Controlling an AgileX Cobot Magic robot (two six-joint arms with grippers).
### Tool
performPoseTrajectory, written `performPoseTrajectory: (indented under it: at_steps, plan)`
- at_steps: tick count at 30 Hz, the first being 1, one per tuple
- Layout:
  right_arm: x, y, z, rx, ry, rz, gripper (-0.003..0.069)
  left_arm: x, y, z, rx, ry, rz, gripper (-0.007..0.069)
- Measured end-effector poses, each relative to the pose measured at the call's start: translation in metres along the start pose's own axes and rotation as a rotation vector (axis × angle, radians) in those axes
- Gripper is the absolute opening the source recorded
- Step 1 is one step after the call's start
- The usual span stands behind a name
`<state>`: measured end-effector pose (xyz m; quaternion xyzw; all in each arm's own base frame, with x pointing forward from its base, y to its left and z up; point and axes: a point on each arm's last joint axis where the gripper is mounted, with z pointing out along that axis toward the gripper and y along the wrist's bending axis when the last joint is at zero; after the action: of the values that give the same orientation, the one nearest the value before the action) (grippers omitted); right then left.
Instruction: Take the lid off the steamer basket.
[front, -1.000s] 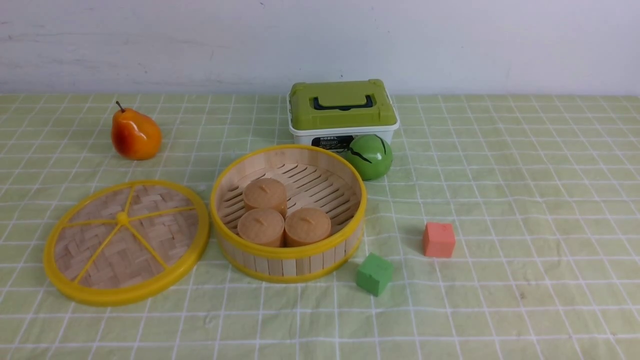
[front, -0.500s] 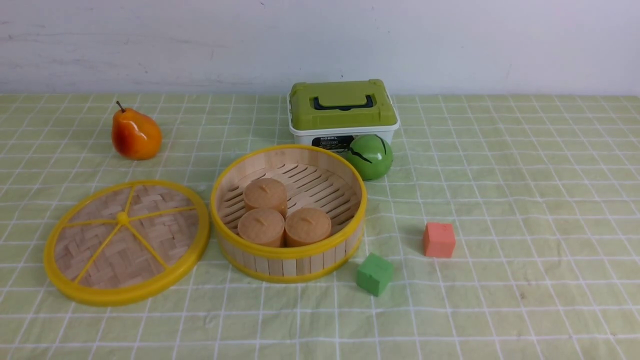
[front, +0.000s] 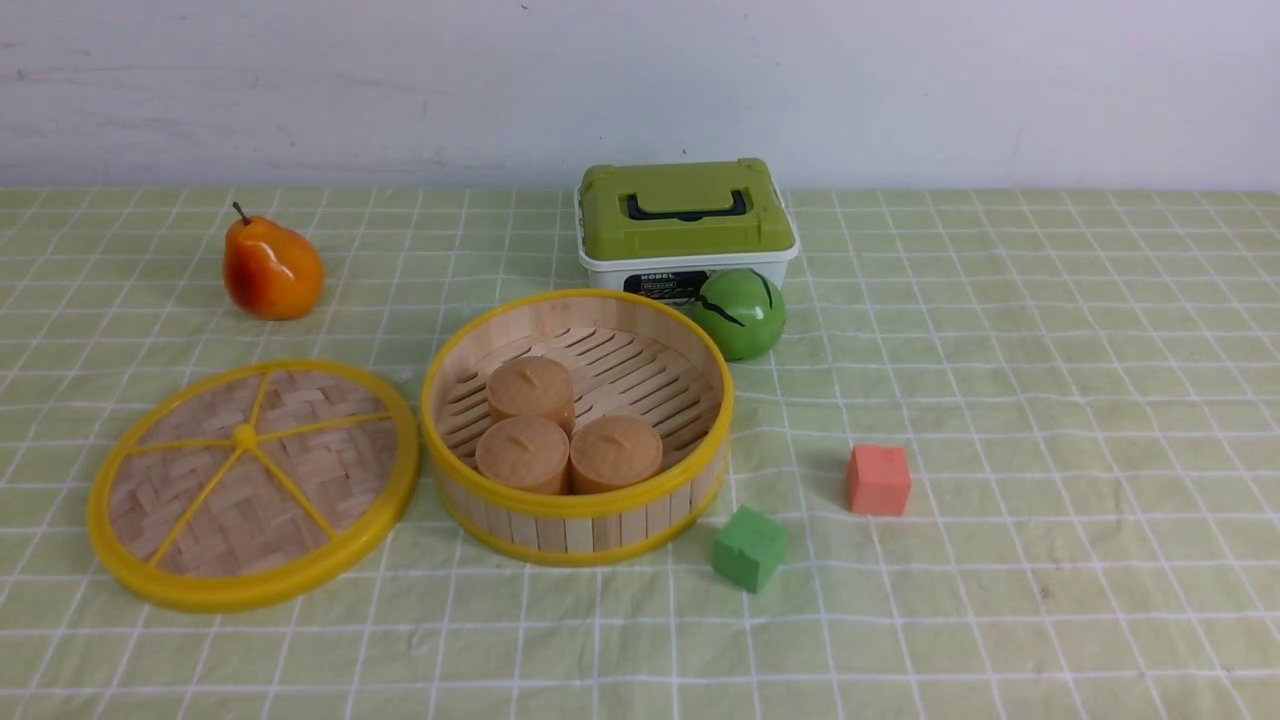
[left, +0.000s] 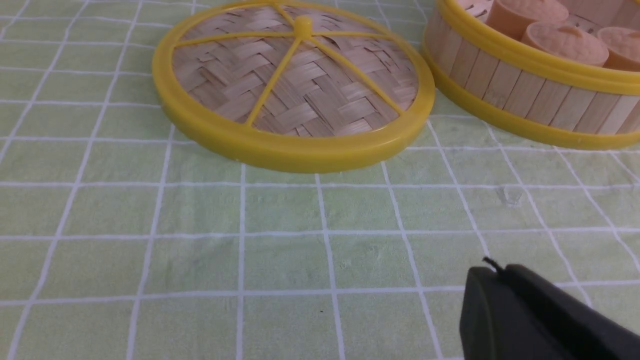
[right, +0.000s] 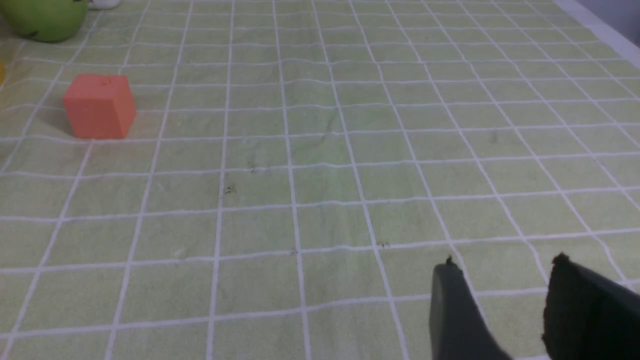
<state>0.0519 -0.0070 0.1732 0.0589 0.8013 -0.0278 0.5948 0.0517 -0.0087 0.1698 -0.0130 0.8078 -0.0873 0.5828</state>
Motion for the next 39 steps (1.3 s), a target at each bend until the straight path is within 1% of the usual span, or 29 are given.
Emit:
performPoseTrajectory:
  at_steps: [39]
  plan:
    - [0.0,0.0,0.0,0.0,0.0,0.0,0.0241,0.0,0.0,0.0,0.0,0.0,0.001,0.0027]
